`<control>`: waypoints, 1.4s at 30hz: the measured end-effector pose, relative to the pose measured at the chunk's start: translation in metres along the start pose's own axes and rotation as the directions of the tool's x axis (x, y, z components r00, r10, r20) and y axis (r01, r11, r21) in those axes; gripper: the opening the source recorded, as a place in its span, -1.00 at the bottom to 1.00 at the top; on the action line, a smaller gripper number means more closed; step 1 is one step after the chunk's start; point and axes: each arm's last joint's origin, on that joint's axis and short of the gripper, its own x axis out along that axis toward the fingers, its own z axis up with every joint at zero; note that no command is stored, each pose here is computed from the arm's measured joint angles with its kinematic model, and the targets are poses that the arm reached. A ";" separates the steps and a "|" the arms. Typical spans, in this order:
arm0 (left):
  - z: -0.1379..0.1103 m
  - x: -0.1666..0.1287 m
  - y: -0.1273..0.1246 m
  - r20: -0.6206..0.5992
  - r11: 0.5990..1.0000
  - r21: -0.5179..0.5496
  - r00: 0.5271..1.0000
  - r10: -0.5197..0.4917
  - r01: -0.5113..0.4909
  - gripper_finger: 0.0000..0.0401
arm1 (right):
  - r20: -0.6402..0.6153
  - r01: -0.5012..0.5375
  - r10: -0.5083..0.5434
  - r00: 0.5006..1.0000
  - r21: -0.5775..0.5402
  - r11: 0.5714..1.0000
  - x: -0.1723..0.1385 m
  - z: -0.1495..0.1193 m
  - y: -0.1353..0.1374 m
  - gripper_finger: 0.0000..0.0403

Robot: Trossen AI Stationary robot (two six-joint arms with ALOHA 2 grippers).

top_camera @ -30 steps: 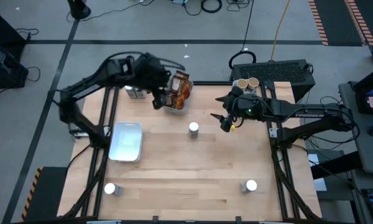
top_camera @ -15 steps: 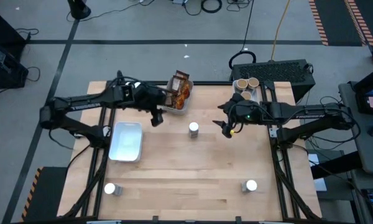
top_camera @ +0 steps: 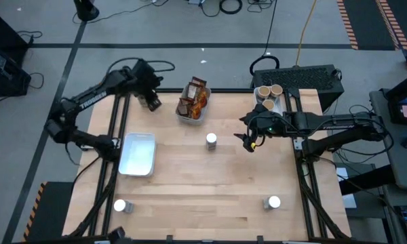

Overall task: Sort spices by type
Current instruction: Put the white spice bottle into the bottom white bin

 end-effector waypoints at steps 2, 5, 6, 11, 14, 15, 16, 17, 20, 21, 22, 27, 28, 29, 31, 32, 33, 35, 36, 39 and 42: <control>0.001 0.006 0.011 -0.056 0.998 0.057 0.998 -0.014 0.018 -0.17 | 0.000 0.004 -0.004 1.000 -0.003 1.000 0.000 0.000 -0.001 0.57; 0.009 0.013 0.024 -0.112 0.985 0.168 0.994 -0.017 0.036 -0.17 | 0.000 0.009 -0.009 1.000 -0.002 1.000 0.001 0.000 -0.002 0.57; 0.012 0.014 0.027 -0.131 0.974 0.222 0.991 -0.022 0.051 -0.17 | 0.001 0.010 -0.010 1.000 -0.002 1.000 0.001 0.000 -0.002 0.57; 0.024 0.021 0.032 -0.202 0.883 0.461 0.979 0.010 0.086 -0.17 | -0.013 0.011 -0.011 1.000 0.002 1.000 0.000 -0.001 -0.002 0.57; 0.026 0.029 0.034 -0.212 0.855 0.512 0.977 0.026 0.088 -0.17 | -0.024 0.014 -0.014 1.000 0.000 1.000 0.000 -0.002 -0.002 0.57; 0.025 0.030 0.034 -0.222 0.833 0.543 0.975 0.022 0.105 -0.17 | -0.026 0.014 -0.014 1.000 0.000 1.000 0.000 -0.002 -0.002 0.57; 0.024 0.030 0.033 -0.236 0.812 0.570 0.972 0.017 0.124 -0.17 | -0.027 0.015 -0.015 1.000 0.000 1.000 0.000 -0.002 -0.003 0.57; 0.024 0.031 0.032 -0.245 0.793 0.593 0.970 0.013 0.139 -0.17 | -0.031 0.015 -0.016 0.999 -0.002 1.000 0.000 -0.003 -0.003 0.57; 0.025 0.038 0.031 -0.257 0.781 0.608 0.966 0.023 0.143 -0.17 | -0.049 0.019 -0.020 0.999 -0.007 1.000 0.000 -0.004 -0.003 0.57; 0.024 0.040 0.031 -0.268 0.781 0.607 0.963 0.026 0.148 -0.17 | -0.054 0.021 -0.021 0.998 -0.009 1.000 0.000 -0.005 -0.003 0.57; 0.024 0.042 0.033 -0.275 0.782 0.605 0.961 0.032 0.147 -0.17 | -0.058 0.023 -0.024 0.998 -0.010 1.000 0.000 -0.005 -0.003 0.57; 0.026 0.052 0.038 -0.281 0.789 0.605 0.955 0.090 0.103 -0.17 | -0.061 0.029 -0.030 0.998 -0.015 0.999 0.000 -0.006 -0.004 0.57; 0.027 0.052 0.039 -0.277 0.793 0.605 0.954 0.117 0.078 -0.17 | -0.061 0.030 -0.031 0.998 -0.015 0.999 0.000 -0.006 -0.004 0.57; 0.029 0.053 0.039 -0.271 0.802 0.596 0.952 0.143 0.049 -0.17 | -0.061 0.030 -0.031 0.998 -0.015 0.999 0.000 -0.006 -0.004 0.57; 0.031 0.053 0.039 -0.259 0.824 0.566 0.948 0.183 -0.005 -0.17 | -0.063 0.030 -0.031 0.998 -0.015 0.999 0.000 -0.006 -0.004 0.57; 0.031 0.053 0.039 -0.259 0.834 0.552 0.947 0.190 -0.016 -0.17 | -0.063 0.030 -0.031 0.998 -0.016 0.999 0.000 -0.006 -0.004 0.57; 0.031 0.052 0.038 -0.259 0.839 0.544 0.947 0.192 -0.022 -0.17 | -0.063 0.030 -0.031 0.998 -0.016 0.999 0.000 -0.006 -0.004 0.57; 0.032 0.052 0.036 -0.251 0.847 0.530 0.948 0.193 -0.032 -0.17 | -0.063 0.030 -0.031 0.998 -0.016 0.999 0.000 -0.006 -0.004 0.57; 0.033 0.052 0.035 -0.250 0.853 0.521 0.949 0.192 -0.036 -0.15 | -0.063 0.030 -0.031 0.998 -0.016 0.999 0.000 -0.006 -0.004 0.57; 0.034 0.052 0.032 -0.243 0.853 0.521 0.954 0.174 -0.023 -0.04 | -0.063 0.030 -0.031 0.998 -0.016 0.999 0.000 -0.006 -0.004 0.57; 0.036 0.052 0.028 -0.231 0.848 0.530 0.958 0.171 -0.023 0.17 | -0.063 0.031 -0.032 0.998 -0.016 0.999 0.000 -0.006 -0.004 0.57</control>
